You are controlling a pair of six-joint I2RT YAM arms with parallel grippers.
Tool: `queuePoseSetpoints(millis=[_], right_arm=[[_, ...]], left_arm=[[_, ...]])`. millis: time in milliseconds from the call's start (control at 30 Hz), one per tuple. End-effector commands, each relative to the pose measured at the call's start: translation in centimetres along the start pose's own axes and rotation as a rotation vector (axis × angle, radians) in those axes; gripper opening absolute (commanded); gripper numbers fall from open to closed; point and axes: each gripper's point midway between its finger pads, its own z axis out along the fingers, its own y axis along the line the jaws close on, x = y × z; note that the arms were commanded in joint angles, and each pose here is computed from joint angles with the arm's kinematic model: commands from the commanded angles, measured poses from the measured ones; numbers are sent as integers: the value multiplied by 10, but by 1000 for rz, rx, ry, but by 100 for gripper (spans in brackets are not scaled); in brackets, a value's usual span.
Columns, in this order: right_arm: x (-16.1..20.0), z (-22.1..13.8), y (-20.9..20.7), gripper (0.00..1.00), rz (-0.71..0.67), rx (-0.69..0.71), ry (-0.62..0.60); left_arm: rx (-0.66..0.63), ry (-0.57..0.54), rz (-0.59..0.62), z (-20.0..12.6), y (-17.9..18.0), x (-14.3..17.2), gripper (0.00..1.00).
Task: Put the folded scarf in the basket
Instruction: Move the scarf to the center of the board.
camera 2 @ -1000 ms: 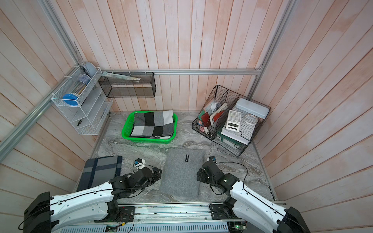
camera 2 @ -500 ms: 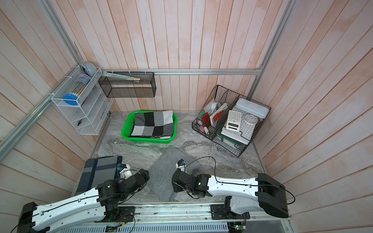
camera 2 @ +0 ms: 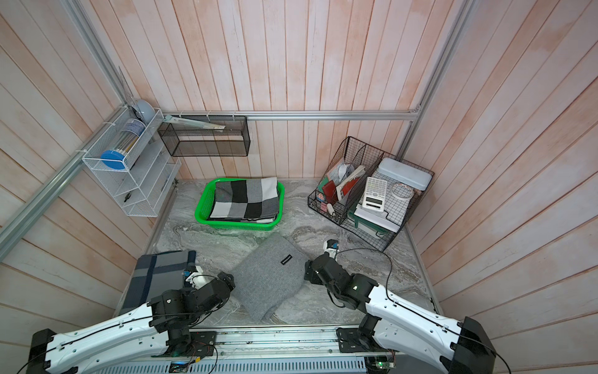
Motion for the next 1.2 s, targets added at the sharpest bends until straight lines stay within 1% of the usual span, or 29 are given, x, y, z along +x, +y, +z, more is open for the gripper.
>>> queuePoseSetpoints(millis=[0,67,167,300,367,400,500,567,600,633,667,733,767,867,933,967,1000,1067,1133,1167], right_arm=[[3,15,3,89,-19,-67,83],[-3,29,3,90,-4,-84,103],[-12,45,6,89,-26,-72,122],[-8,65,13,80,-24,-95,181],[0,72,22,76,-20,-142,234],[4,74,24,72,-21,-151,258],[16,75,33,48,-81,-195,351],[27,76,30,22,-53,-199,388],[32,76,28,14,-37,-202,395],[41,75,24,7,-20,-198,407],[48,72,20,5,-9,-191,411],[61,64,12,5,-11,-167,414],[67,58,10,5,-15,-158,407],[86,38,11,6,-26,-167,390],[97,26,10,8,-28,-173,374],[101,20,10,11,-36,-182,362],[103,14,11,16,-42,-194,348],[101,4,9,37,-49,-204,311],[90,-2,2,53,-42,-196,249],[82,-3,-1,58,-48,-194,197]], left_arm=[[35,46,-6,9,-8,14,100],[50,71,-31,17,-8,23,100],[68,93,-65,25,-6,31,100],[63,83,-64,30,-4,32,99],[65,76,-56,33,-6,32,99],[60,72,-52,35,-6,33,99],[52,50,-46,39,-8,32,99],[56,34,-45,45,-10,30,99],[62,33,-47,48,-12,29,99],[62,34,-47,51,-12,28,99],[63,34,-46,54,-14,26,99],[60,30,-21,58,-17,22,99],[52,8,-28,62,-18,12,99],[70,2,17,69,-30,0,100],[84,19,59,78,-39,-6,99],[87,31,85,83,-43,-10,100],[107,41,121,85,-51,-12,100],[141,42,249,88,-69,-17,100],[166,43,389,84,-83,-19,100],[166,42,433,82,-85,-20,100]])
